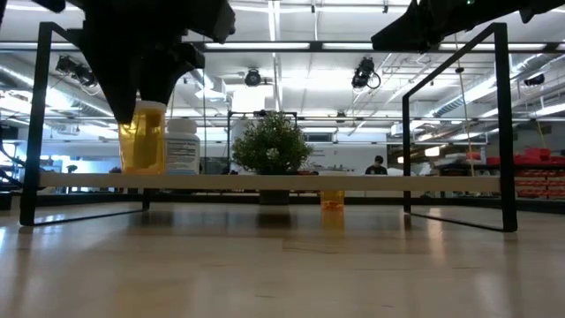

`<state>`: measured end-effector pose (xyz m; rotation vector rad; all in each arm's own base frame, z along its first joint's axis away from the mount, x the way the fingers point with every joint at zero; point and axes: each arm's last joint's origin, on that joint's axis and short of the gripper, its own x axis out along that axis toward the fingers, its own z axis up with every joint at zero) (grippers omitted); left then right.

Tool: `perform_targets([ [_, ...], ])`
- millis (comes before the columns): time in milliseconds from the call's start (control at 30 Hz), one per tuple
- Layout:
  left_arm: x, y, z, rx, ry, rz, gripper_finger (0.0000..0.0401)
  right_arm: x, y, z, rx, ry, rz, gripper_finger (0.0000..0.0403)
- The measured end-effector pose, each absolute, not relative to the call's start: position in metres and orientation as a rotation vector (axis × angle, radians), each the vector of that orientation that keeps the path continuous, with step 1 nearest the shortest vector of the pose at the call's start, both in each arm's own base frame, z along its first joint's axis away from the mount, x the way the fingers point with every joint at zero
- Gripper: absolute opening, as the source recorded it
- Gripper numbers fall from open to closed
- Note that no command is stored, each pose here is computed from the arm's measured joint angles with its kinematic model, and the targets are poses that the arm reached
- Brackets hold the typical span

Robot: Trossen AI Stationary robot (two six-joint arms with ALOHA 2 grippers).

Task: Pick and place medicine bottles onto shelf by color
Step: Put the bottom left orange pill bottle on the shelf

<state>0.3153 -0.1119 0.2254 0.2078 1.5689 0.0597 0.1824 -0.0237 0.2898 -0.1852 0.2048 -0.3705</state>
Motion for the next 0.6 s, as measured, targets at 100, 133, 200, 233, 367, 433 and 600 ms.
perform_targets([
  [100,0.3134,-0.1108,0.2270,0.200,1.556,0.068,0.0229,0.1824,-0.0237,0.2898,-0.200,0.207,-0.369,0.0218],
  [133,0.3133,-0.1108,0.2288,0.193,1.541,0.066,0.0232,0.1824,-0.0237,0.2898,-0.205,0.208,-0.369,0.0218],
  [200,0.3134,-0.1113,0.2311,0.180,1.519,0.060,0.0235,0.1824,-0.0237,0.2901,-0.206,0.205,-0.369,0.0218],
  [233,0.3131,-0.1112,0.2318,0.177,1.518,0.063,0.0235,0.1824,-0.0237,0.2901,-0.206,0.206,-0.369,0.0218],
  [367,0.3119,-0.1090,0.2326,0.157,1.529,0.091,0.0229,0.1825,-0.0237,0.2900,-0.202,0.206,-0.369,0.0218],
  [433,0.3113,-0.1079,0.2327,0.155,1.531,0.121,0.0228,0.1825,-0.0237,0.2900,-0.202,0.205,-0.369,0.0218],
  [600,0.3111,-0.1077,0.2327,0.159,1.531,0.131,0.0241,0.1825,-0.0237,0.2900,-0.202,0.206,-0.369,0.0218],
])
